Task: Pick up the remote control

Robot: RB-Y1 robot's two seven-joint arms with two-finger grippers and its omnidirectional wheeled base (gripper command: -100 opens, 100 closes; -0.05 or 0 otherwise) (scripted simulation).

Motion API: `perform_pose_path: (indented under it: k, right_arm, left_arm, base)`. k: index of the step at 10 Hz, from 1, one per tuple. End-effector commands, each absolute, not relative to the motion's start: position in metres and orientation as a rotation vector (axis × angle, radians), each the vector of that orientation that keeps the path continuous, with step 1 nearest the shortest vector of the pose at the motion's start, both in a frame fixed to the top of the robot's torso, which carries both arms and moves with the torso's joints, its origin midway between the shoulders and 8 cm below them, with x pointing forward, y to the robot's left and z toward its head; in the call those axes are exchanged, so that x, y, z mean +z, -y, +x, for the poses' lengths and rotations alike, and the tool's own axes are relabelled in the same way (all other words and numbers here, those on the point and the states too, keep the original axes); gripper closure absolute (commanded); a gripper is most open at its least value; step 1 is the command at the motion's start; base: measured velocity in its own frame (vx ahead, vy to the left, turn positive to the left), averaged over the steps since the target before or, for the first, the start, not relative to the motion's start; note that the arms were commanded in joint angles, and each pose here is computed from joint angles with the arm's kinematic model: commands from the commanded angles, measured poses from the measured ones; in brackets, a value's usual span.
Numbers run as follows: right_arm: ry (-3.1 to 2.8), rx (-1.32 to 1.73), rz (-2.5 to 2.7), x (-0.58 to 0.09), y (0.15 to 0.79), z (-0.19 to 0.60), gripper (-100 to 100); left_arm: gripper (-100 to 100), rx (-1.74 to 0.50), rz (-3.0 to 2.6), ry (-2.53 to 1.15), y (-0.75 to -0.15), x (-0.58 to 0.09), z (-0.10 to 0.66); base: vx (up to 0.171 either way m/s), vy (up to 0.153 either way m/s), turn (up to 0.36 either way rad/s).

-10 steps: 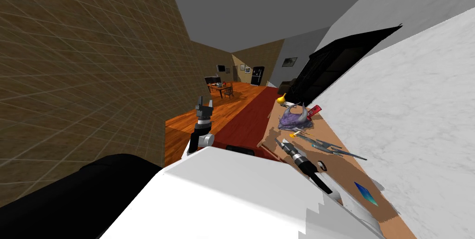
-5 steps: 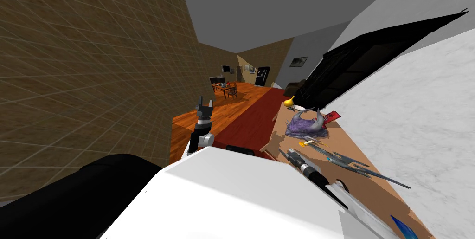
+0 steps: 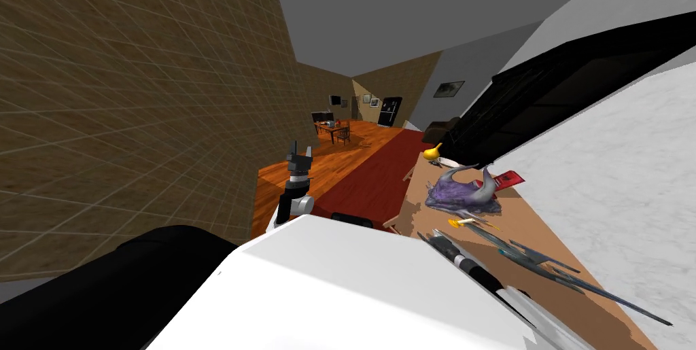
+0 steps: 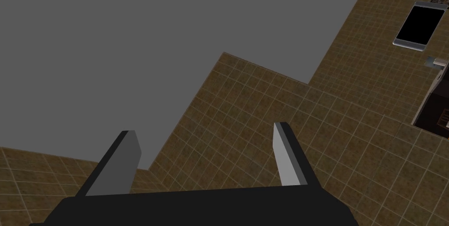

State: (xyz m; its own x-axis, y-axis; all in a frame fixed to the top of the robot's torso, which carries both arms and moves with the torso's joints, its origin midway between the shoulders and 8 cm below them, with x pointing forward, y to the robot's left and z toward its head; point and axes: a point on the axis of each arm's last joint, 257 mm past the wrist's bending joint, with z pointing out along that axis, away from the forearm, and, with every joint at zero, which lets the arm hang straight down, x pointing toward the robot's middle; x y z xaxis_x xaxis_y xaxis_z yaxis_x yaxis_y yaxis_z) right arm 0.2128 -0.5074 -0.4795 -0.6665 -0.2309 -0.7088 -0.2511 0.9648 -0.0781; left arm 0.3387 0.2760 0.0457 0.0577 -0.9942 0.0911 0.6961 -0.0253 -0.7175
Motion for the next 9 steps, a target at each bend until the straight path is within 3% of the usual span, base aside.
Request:
perform_pose_path:
  k: [1,4,9]
  right_arm:
    - [-2.398,-0.006,-0.403,-0.492,0.524,0.180,-100]
    - [-2.497,-0.045,-0.521,-0.506,0.546,0.135,-100]
    - [-2.558,-0.072,-0.567,-0.512,0.562,0.105,-100]
  left_arm:
    - [0,-1.459,-0.710,-0.539,-0.276,0.046,0.339]
    - [0,-1.459,-0.710,-0.539,-0.276,0.046,0.339]
    - [0,-1.459,-0.710,-0.539,-0.276,0.046,0.339]
  base:
    - [0.083,-0.011,0.164]
    - [0.089,-0.024,0.208]
    - [0.041,-0.016,0.052]
